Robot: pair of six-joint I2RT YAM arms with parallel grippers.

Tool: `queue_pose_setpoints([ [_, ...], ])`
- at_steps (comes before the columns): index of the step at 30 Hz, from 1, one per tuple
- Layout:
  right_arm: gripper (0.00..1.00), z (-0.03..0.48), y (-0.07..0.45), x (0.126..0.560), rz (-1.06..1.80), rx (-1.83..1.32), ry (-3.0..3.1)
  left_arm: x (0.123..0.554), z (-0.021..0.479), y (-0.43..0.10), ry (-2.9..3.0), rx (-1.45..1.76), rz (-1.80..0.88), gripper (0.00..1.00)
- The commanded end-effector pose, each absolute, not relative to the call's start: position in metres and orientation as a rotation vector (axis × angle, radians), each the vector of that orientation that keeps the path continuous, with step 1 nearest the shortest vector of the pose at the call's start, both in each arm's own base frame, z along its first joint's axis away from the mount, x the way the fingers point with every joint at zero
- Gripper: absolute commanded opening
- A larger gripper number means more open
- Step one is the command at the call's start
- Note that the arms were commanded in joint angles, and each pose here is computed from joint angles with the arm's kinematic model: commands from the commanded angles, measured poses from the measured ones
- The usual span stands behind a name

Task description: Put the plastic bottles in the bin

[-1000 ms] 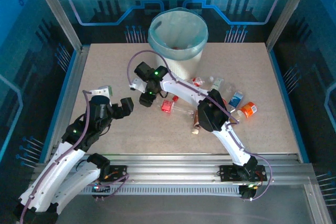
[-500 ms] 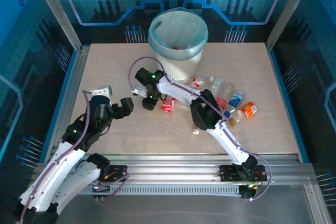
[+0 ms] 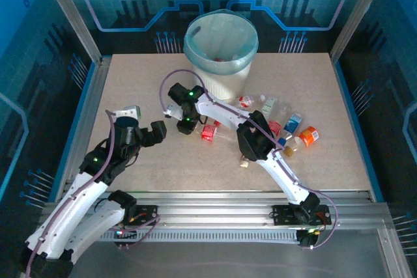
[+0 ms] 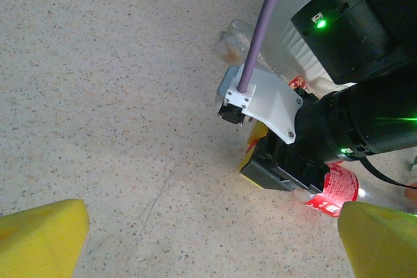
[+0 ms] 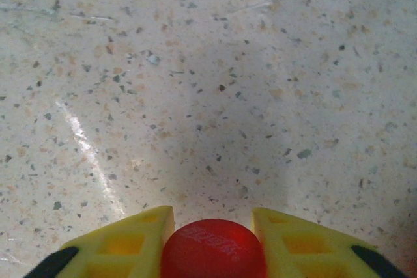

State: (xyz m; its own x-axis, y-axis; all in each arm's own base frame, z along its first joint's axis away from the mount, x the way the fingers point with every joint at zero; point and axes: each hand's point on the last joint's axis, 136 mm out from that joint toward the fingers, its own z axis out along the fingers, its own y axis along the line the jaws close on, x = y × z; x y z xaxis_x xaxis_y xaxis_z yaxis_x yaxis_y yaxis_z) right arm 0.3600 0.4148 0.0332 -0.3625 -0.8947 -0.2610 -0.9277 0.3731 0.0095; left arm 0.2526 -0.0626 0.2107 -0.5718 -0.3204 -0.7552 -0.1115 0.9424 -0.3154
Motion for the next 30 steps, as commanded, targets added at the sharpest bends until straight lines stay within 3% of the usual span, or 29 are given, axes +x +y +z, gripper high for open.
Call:
queue_pose_setpoints([
  [1,0.22,0.065,0.423,0.354,0.334,-1.625,2.379,0.259,0.231,-0.057,2.115,-0.281,-0.250,0.99],
  [6,0.21,0.108,0.428,0.348,0.422,-1.610,2.309,0.260,0.245,-0.050,2.065,-0.276,-0.214,0.99],
  [14,0.19,0.243,0.423,0.335,0.648,-1.454,2.008,0.274,0.294,-0.048,1.915,-0.240,-0.195,0.99],
  [30,0.13,0.418,0.338,0.318,0.743,-1.094,1.572,0.341,0.388,-0.132,1.758,-0.018,-0.465,0.99],
])
